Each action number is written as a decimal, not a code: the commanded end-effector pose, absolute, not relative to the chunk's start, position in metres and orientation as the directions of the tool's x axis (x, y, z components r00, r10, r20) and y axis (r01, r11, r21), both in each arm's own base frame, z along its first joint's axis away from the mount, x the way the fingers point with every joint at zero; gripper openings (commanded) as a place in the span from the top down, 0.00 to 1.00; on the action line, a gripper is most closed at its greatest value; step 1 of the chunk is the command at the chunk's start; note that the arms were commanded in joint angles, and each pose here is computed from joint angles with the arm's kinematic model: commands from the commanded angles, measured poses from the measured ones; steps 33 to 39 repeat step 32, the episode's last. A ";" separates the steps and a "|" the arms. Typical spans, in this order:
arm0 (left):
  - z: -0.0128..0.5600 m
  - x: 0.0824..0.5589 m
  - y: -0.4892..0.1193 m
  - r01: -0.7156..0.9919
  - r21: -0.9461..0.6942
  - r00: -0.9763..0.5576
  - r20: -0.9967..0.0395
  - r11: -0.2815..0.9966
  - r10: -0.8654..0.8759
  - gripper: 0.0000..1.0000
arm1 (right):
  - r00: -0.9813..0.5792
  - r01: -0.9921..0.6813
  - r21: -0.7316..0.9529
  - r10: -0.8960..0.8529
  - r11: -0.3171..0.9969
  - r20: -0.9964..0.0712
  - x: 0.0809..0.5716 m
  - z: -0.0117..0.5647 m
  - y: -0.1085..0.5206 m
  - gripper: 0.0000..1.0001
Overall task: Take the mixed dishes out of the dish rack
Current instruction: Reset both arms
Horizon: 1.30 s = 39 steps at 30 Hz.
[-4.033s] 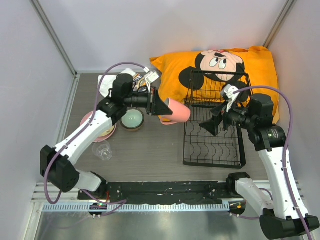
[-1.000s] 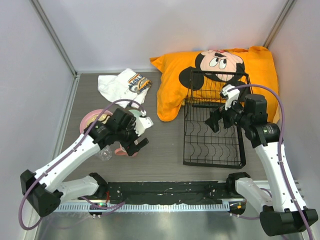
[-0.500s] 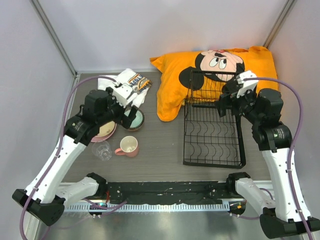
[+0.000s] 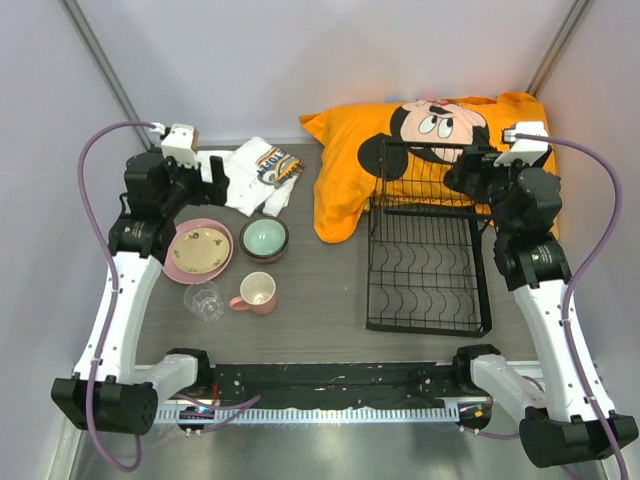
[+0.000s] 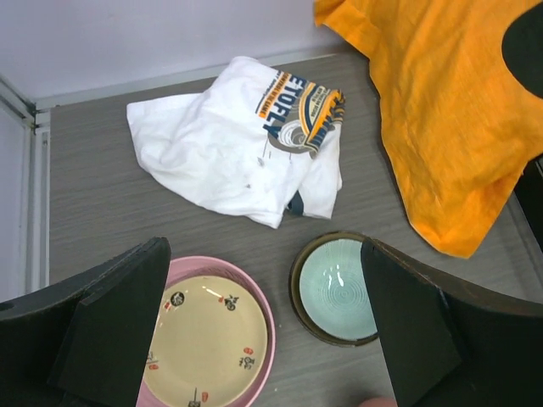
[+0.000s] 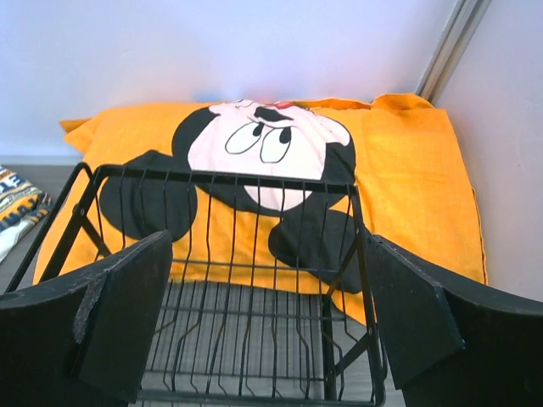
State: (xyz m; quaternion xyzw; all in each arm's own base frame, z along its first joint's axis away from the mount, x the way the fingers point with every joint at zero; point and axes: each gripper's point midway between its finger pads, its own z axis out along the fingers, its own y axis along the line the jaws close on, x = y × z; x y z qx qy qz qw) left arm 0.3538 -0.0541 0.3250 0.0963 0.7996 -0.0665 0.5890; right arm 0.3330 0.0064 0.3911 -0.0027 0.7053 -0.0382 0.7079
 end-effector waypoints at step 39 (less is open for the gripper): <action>0.358 0.375 -0.058 0.252 -0.050 -0.130 -0.991 0.967 -0.017 0.00 | 0.183 0.158 -0.017 -0.046 0.987 -0.982 0.332 0.410 -0.007 0.00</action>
